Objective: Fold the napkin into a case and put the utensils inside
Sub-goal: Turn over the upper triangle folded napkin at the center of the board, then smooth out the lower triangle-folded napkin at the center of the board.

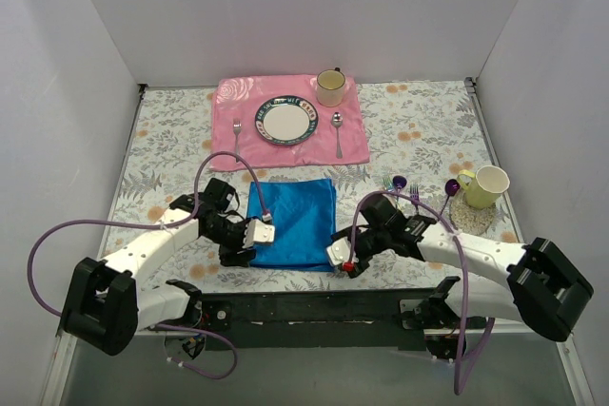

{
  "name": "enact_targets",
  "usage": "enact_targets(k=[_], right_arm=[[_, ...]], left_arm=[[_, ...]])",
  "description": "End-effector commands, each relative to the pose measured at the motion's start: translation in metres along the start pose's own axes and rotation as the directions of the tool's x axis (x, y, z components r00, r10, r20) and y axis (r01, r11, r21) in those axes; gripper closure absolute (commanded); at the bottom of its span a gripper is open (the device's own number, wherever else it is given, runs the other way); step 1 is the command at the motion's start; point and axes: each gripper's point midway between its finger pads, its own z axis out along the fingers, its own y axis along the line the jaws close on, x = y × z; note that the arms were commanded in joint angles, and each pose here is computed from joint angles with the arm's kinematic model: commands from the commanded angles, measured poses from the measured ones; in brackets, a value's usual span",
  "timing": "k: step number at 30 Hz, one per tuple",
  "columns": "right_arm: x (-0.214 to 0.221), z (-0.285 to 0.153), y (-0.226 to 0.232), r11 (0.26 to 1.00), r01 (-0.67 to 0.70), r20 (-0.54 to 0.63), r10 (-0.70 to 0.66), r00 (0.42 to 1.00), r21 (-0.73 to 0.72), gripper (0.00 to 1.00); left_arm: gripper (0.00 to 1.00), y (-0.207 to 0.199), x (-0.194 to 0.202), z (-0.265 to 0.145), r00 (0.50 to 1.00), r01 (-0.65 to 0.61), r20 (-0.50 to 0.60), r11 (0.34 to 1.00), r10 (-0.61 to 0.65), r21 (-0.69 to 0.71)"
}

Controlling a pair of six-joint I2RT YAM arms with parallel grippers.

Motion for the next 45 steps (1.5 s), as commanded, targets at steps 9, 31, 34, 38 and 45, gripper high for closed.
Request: enact_targets(k=[9, 31, 34, 38, 45], right_arm=[[-0.043, -0.047, -0.050, 0.869, -0.457, 0.108, 0.445, 0.889, 0.190, 0.52], [0.094, -0.046, -0.138, 0.043, -0.982, 0.292, 0.951, 0.096, 0.182, 0.80], [0.106, -0.037, -0.148, 0.016, -0.984, 0.299, 0.952, 0.070, 0.178, 0.81], [0.126, -0.028, -0.172, 0.009, -0.980, 0.324, 0.943, 0.075, 0.200, 0.86], [0.144, -0.028, -0.211, 0.008, -0.973, 0.366, 0.926, 0.095, 0.231, 0.97]], left_arm=[[0.50, 0.027, -0.064, -0.029, 0.984, -0.015, 0.177, 0.992, 0.038, -0.129], [0.68, 0.037, -0.123, 0.075, 0.955, -0.209, 0.168, 0.957, 0.244, -0.202], [0.69, 0.036, -0.107, 0.084, 0.969, -0.190, 0.123, 0.966, 0.213, -0.173], [0.71, 0.048, -0.094, 0.085, 0.984, -0.126, 0.104, 0.979, 0.143, -0.159], [0.72, 0.076, -0.093, 0.076, 0.989, -0.057, 0.122, 0.980, 0.082, -0.190]])
